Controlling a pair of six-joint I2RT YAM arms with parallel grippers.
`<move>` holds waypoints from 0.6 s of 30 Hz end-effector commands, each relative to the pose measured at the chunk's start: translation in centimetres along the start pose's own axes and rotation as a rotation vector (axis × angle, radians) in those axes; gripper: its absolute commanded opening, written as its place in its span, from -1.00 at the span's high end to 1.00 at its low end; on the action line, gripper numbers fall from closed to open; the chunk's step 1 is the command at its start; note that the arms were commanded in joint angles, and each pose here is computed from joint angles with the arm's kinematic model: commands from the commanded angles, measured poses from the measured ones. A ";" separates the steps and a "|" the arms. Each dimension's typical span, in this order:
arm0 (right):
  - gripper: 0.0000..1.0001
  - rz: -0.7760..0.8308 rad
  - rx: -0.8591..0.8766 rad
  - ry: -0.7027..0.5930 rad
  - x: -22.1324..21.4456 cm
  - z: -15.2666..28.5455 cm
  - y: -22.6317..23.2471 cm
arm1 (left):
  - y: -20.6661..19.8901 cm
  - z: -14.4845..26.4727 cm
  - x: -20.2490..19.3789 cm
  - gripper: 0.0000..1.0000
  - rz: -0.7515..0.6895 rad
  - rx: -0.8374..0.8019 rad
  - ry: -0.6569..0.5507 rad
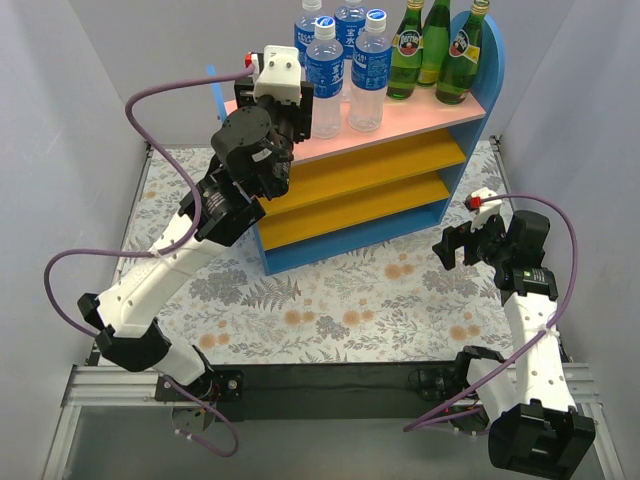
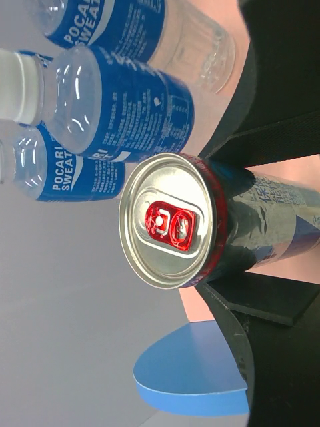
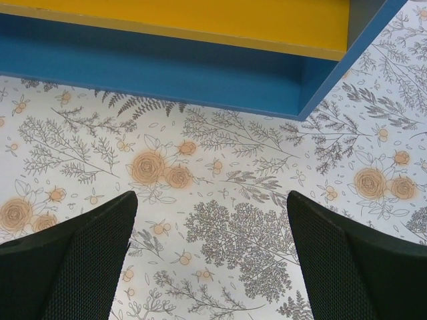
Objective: Place and organize the beverage onto the shelf
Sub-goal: Place the drink on the shelf.
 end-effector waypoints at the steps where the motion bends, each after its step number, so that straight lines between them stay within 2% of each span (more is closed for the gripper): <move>1: -0.97 0.011 0.016 -0.046 0.6 0.0 0.0 | 2.2 -0.6 1.5 1.00 0.083 0.034 -0.035; 18: -0.97 -0.024 0.032 -0.044 -0.1 -0.2 -0.5 | 3.8 -7.0 -0.9 1.00 0.129 0.102 -0.017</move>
Point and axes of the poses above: each gripper's point midway between its finger pads, its own z axis back along the fingers, its own y axis along the line the jaws close on, x = y × z, the point moved 9 cm from there along z, back along the fingers, and after that the axes turned 11 degrees about -z, right-handed, at the moved point
